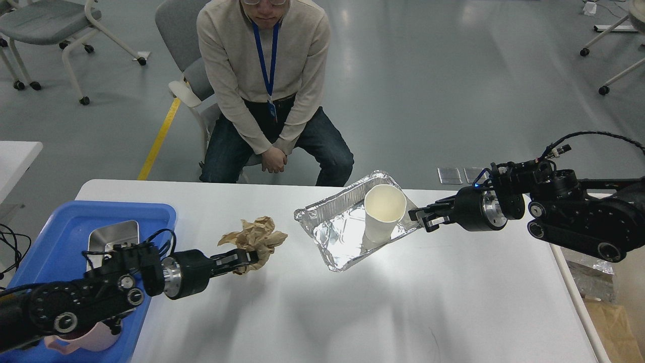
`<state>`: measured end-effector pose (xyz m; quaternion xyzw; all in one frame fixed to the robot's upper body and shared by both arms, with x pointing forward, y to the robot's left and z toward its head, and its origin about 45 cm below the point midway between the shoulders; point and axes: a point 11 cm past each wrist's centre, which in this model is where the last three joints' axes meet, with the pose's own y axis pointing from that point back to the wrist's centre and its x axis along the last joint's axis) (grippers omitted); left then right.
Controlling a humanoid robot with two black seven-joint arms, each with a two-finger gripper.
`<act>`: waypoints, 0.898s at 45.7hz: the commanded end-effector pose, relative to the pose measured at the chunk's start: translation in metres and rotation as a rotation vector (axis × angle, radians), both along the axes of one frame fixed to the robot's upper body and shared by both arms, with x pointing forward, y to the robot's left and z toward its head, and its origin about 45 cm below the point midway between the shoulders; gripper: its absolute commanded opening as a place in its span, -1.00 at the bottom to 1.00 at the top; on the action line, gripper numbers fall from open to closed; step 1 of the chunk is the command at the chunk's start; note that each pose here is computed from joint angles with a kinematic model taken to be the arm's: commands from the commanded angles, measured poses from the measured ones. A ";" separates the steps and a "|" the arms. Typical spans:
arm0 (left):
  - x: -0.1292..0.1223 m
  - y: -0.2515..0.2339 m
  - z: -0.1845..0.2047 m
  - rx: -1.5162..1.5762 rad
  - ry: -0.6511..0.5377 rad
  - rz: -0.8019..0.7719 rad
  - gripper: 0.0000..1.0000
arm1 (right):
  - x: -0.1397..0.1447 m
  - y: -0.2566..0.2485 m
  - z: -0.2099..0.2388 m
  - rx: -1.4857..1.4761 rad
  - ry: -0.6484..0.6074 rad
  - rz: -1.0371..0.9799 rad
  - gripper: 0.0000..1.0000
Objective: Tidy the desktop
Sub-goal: 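Lift the crumpled paper and place it into the foil tray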
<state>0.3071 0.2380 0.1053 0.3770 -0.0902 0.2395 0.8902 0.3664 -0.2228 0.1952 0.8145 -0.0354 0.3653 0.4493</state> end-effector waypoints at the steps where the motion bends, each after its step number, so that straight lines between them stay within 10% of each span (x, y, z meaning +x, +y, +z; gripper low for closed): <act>1: -0.010 0.042 0.028 0.036 -0.021 0.020 -1.00 | 0.000 -0.001 0.000 -0.001 0.001 -0.002 -1.00; 21: -0.001 0.103 0.140 0.128 -0.175 0.019 -1.00 | 0.000 -0.001 -0.001 -0.004 0.002 -0.001 -1.00; 41: 0.029 0.033 0.181 0.049 -0.278 -0.156 -1.00 | -0.001 0.000 -0.001 -0.006 0.005 0.003 -1.00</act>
